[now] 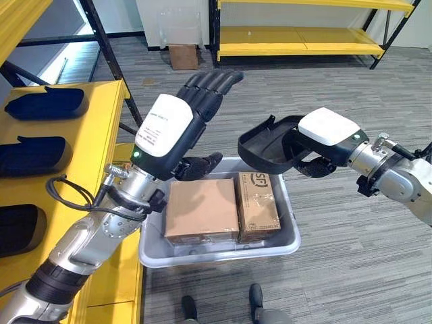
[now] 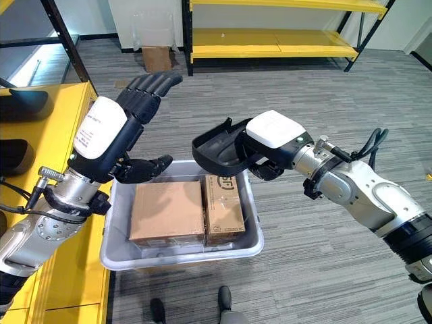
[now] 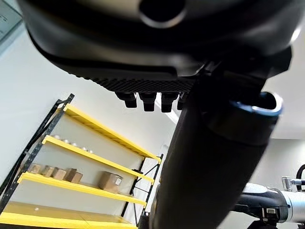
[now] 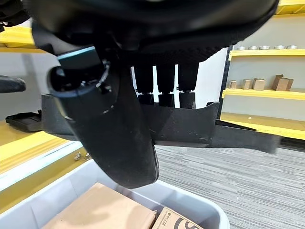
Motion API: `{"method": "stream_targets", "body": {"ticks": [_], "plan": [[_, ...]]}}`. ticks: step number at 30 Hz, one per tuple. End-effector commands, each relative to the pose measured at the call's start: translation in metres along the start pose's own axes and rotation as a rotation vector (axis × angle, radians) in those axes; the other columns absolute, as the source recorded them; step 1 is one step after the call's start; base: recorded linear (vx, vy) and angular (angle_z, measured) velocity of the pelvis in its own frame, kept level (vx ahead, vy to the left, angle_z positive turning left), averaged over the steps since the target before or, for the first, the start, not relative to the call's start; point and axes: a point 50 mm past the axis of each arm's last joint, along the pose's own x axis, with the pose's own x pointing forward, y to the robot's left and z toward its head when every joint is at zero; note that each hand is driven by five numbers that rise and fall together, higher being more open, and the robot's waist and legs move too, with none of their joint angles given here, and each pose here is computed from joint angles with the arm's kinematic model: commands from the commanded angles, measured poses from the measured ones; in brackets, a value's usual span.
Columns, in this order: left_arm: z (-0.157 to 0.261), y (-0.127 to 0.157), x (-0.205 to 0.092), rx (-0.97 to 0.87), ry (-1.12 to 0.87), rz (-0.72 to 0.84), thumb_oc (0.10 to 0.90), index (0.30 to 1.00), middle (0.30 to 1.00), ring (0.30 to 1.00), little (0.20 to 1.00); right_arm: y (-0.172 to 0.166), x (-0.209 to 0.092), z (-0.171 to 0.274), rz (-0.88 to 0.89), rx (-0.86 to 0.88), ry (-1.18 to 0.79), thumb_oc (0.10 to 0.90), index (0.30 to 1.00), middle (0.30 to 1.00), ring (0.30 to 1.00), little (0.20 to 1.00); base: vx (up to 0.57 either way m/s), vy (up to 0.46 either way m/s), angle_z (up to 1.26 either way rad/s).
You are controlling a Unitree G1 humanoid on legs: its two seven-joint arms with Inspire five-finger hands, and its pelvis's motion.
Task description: Move parts from the plastic box to the shelf.
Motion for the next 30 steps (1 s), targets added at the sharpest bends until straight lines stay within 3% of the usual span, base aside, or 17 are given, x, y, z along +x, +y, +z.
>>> {"method": "stream_targets", "body": {"ticks": [1, 30], "plan": [[0.012, 0.006, 0.019, 0.054, -0.14, 0.051, 0.9, 1.0, 1.0, 1.0, 1.0, -0.06, 0.018, 0.004, -0.284, -0.007, -0.046, 0.4, 0.3, 0.3, 0.3, 0.3, 0.0, 0.0, 0.0], [0.012, -0.043, 0.023, -0.125, -0.042, 0.002, 0.9, 1.0, 1.0, 1.0, 1.0, -0.068, 0.034, 0.015, -0.343, 0.053, -0.089, 0.4, 0.3, 0.3, 0.3, 0.3, 0.0, 0.0, 0.0]]}}
